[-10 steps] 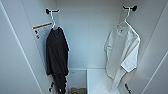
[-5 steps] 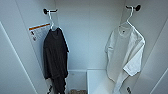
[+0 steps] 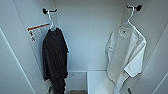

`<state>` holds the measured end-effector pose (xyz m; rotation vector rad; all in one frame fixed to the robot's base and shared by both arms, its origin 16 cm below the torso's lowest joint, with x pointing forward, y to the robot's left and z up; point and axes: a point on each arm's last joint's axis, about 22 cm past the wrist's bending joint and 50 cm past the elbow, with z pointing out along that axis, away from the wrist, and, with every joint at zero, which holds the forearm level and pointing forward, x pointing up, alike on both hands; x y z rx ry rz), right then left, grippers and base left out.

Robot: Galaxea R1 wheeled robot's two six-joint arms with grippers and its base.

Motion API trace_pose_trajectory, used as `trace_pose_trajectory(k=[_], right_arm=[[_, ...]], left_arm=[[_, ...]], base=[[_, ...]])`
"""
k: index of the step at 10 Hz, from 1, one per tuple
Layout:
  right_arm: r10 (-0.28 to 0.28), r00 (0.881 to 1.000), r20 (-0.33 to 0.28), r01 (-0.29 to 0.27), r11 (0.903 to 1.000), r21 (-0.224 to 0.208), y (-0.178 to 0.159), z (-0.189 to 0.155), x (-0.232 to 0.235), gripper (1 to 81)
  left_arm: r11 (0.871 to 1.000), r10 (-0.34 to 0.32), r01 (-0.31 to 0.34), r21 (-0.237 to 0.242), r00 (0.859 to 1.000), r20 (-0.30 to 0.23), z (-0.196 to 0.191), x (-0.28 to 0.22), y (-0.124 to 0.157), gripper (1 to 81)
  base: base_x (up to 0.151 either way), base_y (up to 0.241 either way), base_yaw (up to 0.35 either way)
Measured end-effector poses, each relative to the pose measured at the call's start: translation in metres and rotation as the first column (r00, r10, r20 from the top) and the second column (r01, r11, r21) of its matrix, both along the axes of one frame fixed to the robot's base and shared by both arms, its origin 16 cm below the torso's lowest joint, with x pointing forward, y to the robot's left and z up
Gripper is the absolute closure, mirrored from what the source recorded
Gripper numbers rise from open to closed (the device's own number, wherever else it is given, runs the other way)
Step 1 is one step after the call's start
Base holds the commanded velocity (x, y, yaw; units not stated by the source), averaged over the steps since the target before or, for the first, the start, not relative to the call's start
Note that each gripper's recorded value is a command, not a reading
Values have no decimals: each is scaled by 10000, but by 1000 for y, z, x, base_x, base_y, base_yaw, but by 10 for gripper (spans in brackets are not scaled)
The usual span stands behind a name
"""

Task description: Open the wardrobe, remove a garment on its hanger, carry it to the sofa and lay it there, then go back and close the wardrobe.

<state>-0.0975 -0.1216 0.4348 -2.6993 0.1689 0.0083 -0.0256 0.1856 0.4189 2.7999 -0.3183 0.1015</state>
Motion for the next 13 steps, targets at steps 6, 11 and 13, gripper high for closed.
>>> trace_pose_trajectory(k=[6,11,13], right_arm=[[-1648,9845,599,1656,9861,-86,4,-2,3,10],[-2135,9737,794,2145,9767,-49,7,-3,1,10],[-2128,9738,801,2139,9769,-52,7,-3,1,10]], left_arm=[[9855,-1673,1685,-185,9844,538,1,50,-22,10],[9739,-2222,2258,-209,9686,1113,5,102,-37,10],[9702,-2324,2391,-400,9642,1276,10,127,-44,10]], base=[[0,0,0],[0,0,0],[0,0,0]])
